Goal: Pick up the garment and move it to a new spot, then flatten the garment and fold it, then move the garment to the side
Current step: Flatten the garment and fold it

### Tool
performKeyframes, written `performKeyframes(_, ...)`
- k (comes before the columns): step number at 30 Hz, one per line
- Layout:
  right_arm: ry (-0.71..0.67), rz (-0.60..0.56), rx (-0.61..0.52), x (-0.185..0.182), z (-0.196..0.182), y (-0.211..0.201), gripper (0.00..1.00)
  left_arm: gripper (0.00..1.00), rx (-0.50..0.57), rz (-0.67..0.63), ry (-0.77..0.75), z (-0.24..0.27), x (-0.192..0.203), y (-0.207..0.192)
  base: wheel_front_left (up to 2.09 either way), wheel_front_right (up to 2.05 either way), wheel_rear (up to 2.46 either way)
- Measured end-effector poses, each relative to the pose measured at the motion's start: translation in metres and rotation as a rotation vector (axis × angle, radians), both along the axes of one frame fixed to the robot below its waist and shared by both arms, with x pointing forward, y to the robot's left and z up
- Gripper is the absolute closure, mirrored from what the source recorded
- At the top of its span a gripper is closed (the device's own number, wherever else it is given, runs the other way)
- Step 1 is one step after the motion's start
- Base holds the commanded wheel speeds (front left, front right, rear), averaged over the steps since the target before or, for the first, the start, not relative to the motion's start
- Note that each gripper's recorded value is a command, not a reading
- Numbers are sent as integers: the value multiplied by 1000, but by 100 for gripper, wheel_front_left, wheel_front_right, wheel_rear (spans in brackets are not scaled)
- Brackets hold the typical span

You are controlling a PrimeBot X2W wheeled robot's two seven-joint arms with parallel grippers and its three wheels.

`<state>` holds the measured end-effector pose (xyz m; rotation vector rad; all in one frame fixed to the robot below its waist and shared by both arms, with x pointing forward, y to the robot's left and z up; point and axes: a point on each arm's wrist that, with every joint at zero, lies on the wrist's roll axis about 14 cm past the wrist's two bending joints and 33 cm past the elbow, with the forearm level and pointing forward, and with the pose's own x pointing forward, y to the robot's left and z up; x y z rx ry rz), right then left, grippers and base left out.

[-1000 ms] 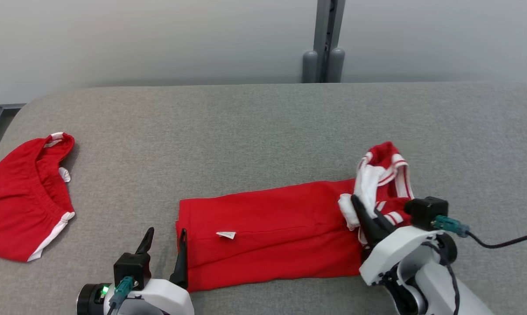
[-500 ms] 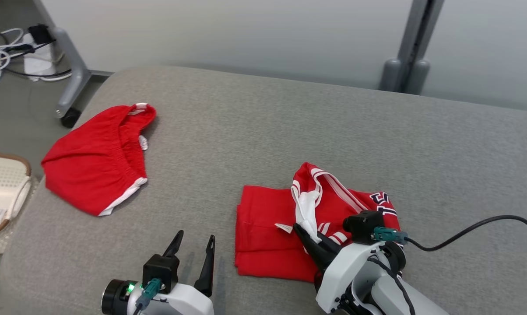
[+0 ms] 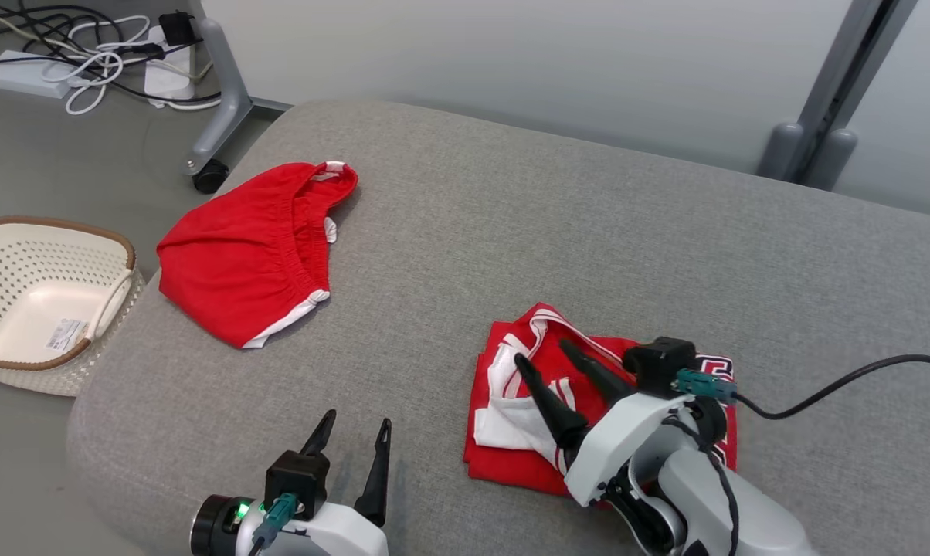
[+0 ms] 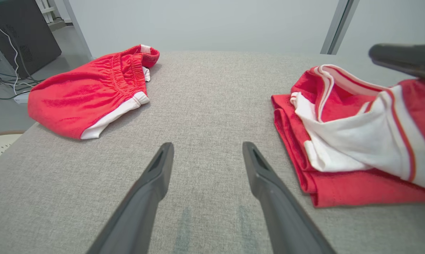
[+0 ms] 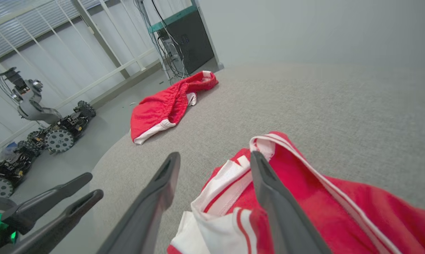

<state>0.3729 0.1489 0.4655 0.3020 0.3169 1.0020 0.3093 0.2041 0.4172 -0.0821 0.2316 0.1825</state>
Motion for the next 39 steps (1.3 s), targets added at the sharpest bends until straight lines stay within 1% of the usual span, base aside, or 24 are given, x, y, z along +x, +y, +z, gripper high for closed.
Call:
performKeyframes(4, -23, -121, 14, 27, 5, -27, 0, 0, -1, -8, -8, 2, 8, -2, 0, 0, 0)
performKeyframes(9, -75, -309, 20, 63, 17, -79, 0, 0, -2, -47, -23, 5, 21, -12, 0, 0, 0)
performKeyframes(15, -116, -532, -25, 75, 9, -157, 0, 0, 3, -100, -41, 10, 37, -26, 0, 0, 0)
performKeyframes(20, -136, -668, -86, 64, -2, -212, 0, 0, 5, -119, -55, 13, 44, -32, 0, 0, 0)
performKeyframes(28, -155, -822, -137, 40, -6, -272, 0, 0, 22, -101, -70, 17, 41, -25, 0, 0, 0)
performKeyframes(35, -142, -870, -173, 15, -15, -294, 0, 0, 34, -88, -69, 15, 35, -18, 0, 0, 0)
performKeyframes(39, -133, -890, -173, 9, -16, -300, 0, 0, 35, -84, -68, 14, 35, -15, 0, 0, 0)
